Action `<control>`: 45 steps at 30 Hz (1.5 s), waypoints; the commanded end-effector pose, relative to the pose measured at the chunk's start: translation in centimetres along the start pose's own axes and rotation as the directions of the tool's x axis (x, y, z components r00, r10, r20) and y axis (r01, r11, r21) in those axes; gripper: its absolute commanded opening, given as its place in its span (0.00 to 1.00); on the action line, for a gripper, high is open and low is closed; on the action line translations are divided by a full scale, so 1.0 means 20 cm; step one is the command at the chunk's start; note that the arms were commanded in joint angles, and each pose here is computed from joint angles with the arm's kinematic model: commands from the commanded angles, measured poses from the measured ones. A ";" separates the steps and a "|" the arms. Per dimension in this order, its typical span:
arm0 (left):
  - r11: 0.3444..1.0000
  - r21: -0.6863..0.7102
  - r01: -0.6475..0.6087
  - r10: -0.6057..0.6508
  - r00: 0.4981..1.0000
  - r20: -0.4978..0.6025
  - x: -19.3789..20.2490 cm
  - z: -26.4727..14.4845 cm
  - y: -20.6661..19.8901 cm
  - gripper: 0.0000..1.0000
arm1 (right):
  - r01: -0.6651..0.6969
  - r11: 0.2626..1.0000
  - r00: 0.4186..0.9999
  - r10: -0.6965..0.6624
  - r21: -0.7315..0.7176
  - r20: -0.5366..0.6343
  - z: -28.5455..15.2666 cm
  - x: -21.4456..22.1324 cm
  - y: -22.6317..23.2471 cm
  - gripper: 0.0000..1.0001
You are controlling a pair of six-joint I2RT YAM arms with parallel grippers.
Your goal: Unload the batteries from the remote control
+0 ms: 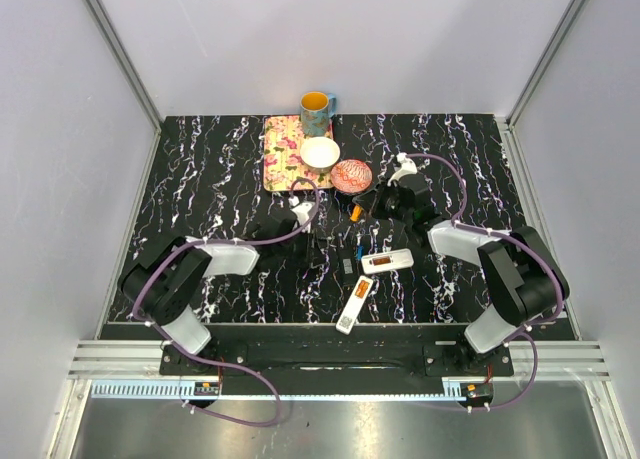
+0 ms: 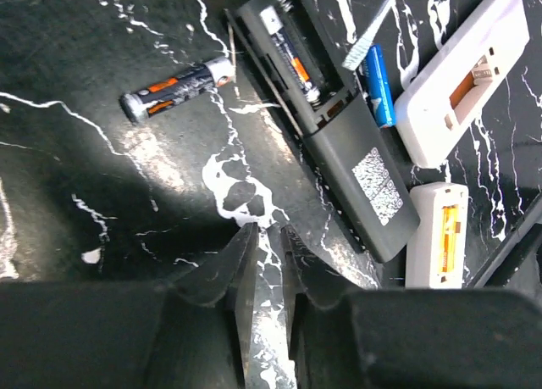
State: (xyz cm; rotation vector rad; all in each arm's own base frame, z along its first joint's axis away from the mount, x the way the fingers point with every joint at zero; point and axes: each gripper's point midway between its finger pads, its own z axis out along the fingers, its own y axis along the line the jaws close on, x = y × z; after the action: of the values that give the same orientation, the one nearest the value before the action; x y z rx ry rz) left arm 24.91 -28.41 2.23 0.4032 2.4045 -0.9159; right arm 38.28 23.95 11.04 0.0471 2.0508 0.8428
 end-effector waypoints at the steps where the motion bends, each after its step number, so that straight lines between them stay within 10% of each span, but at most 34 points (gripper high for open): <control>1: 0.998 0.025 0.064 -0.063 0.997 -0.055 0.03 0.01 0.02 0.19 | 0.024 0.999 0.997 -0.022 -0.027 0.071 0.03 -0.08 0.02 0.00; 8: 0.995 0.015 0.103 -0.102 0.993 -0.057 -0.06 0.10 0.06 0.00 | 0.008 1.000 0.996 -0.011 0.027 0.085 0.07 -0.09 -0.03 0.00; 45: 0.990 -0.018 0.143 -0.144 0.985 -0.099 -0.07 0.26 0.15 0.00 | -0.096 0.995 0.995 0.095 0.007 0.020 0.17 0.05 -0.07 0.00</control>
State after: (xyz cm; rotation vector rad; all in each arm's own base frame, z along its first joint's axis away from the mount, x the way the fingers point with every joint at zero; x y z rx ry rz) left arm 30.49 -31.10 1.70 0.2873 2.4366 -1.0482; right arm 39.89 23.82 7.31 0.1468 2.0874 0.8129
